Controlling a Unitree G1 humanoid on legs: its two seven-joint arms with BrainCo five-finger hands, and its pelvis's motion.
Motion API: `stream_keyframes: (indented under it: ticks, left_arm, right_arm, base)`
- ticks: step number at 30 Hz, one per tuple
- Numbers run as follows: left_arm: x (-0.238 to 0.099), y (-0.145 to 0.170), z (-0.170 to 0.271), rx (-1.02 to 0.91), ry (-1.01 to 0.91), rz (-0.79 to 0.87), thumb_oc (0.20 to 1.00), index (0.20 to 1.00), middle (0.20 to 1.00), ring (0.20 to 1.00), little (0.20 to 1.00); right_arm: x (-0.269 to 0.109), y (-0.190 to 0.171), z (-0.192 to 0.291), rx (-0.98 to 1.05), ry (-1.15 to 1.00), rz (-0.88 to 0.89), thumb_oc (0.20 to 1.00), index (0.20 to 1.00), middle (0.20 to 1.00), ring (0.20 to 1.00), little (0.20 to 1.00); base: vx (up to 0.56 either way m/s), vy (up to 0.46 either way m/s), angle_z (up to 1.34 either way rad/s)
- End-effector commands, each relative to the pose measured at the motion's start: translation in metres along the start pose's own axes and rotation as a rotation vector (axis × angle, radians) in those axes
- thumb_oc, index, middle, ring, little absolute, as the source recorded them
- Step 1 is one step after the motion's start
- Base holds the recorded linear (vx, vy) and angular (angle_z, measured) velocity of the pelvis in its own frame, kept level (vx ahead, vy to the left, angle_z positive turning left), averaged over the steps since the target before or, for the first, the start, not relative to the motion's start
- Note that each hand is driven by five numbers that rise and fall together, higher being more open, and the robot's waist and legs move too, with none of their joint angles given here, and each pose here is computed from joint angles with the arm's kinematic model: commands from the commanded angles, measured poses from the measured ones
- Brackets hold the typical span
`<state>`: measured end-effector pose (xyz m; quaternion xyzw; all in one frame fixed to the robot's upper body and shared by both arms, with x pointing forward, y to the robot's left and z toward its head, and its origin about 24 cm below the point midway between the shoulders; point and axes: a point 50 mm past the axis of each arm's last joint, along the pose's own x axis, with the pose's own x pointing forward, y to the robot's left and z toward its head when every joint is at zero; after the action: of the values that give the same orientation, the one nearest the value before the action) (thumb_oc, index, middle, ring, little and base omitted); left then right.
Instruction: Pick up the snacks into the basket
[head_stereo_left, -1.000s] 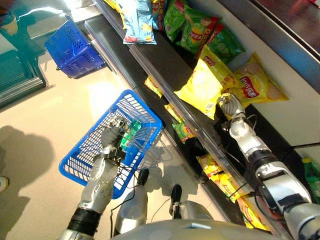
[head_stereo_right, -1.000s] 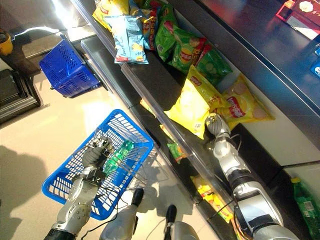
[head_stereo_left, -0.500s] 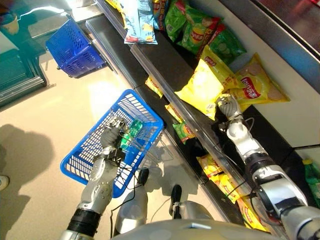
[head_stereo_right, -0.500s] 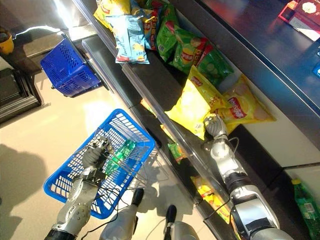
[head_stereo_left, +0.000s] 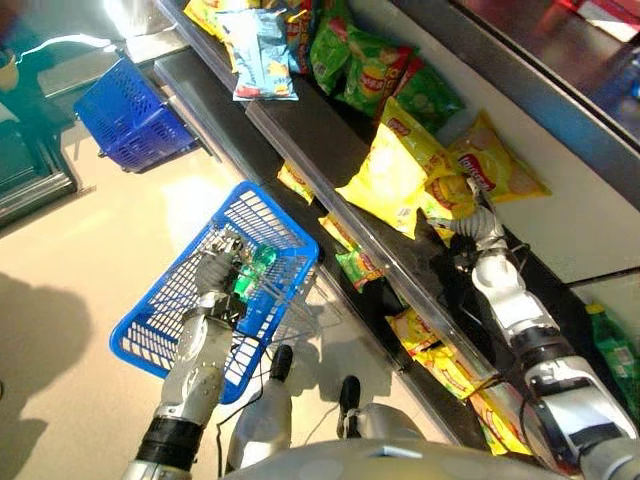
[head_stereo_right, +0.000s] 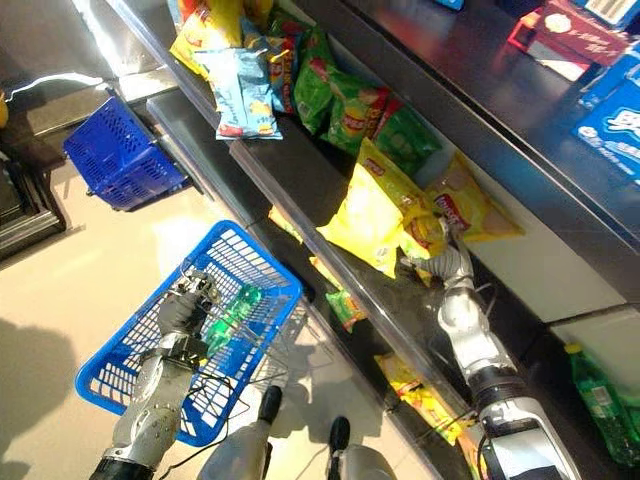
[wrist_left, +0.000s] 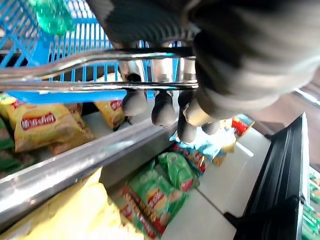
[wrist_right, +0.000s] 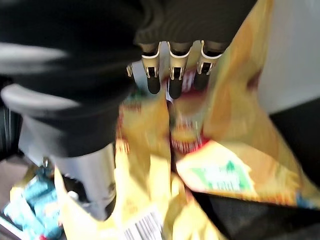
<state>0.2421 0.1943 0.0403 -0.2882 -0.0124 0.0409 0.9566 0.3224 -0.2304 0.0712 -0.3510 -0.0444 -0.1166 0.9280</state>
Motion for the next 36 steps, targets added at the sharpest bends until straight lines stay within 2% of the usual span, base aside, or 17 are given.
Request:
stream_keyframes:
  ticks: [1,3,6,9,10,13,16,17,25,28,36]
  left_arm:
    - [0.003,-0.050,0.061,0.037,-0.357,-0.283,0.200,0.200,0.200,0.200,0.200]
    - [0.003,-0.049,0.061,0.039,-0.357,-0.280,0.200,0.200,0.200,0.200,0.200]
    - [0.003,-0.050,0.060,0.032,-0.355,-0.278,0.200,0.200,0.200,0.200,0.200]
    - [0.004,-0.051,0.056,0.019,-0.335,-0.271,0.200,0.200,0.200,0.200,0.200]
    - [0.004,-0.051,0.056,0.019,-0.335,-0.271,0.200,0.200,0.200,0.200,0.200]
    - [0.004,-0.053,0.055,0.019,-0.315,-0.279,0.200,0.200,0.200,0.200,0.200]
    - [0.003,-0.054,0.055,0.017,-0.309,-0.283,0.200,0.200,0.200,0.200,0.200]
    - [0.003,-0.055,0.055,0.013,-0.303,-0.290,0.200,0.200,0.200,0.200,0.200]
    - [0.001,-0.056,0.054,0.008,-0.289,-0.299,0.200,0.200,0.200,0.200,0.200]
    - [0.000,-0.057,0.053,0.003,-0.281,-0.306,0.200,0.200,0.200,0.200,0.200]
    - [0.000,-0.058,0.057,0.007,-0.291,-0.295,0.200,0.200,0.200,0.200,0.200]
  right_arm:
    - [0.009,-0.010,0.024,-0.121,-0.163,-0.004,1.000,1.000,1.000,1.000,1.000]
    - [0.010,-0.009,0.028,-0.137,-0.184,0.003,1.000,1.000,1.000,1.000,1.000]
    - [0.009,-0.003,0.028,-0.053,-0.156,0.005,1.000,1.000,1.000,1.000,1.000]
    - [0.007,0.024,0.030,0.218,-0.060,0.055,1.000,1.000,1.000,1.000,1.000]
    - [0.007,0.024,0.030,0.218,-0.060,0.055,1.000,1.000,1.000,1.000,1.000]
    - [0.008,0.052,0.036,0.518,0.037,0.117,1.000,1.000,1.000,1.000,1.000]
    - [0.011,0.061,0.042,0.603,0.058,0.154,1.000,1.000,1.000,1.000,1.000]
    - [0.012,0.068,0.051,0.704,0.062,0.187,1.000,1.000,1.000,1.000,1.000]
    - [0.012,0.076,0.055,0.806,0.101,0.203,1.000,1.000,1.000,1.000,1.000]
    - [0.011,0.087,0.041,0.865,0.230,0.178,1.000,1.000,1.000,1.000,1.000]
    - [0.011,0.091,0.025,0.853,0.370,0.089,1.000,1.000,1.000,1.000,1.000]
  base:
    - [0.00,0.011,-0.17]
    - [0.01,0.023,-0.13]
    - [0.00,0.017,-0.03]
    - [-0.01,0.025,-0.05]
    - [-0.01,0.016,-0.11]
    - [-0.01,0.009,-0.09]
    - [0.00,0.000,-0.02]
    - [0.00,0.000,0.00]
    - [0.00,-0.012,0.04]
    - [0.00,-0.012,0.08]
    - [0.00,-0.004,0.02]
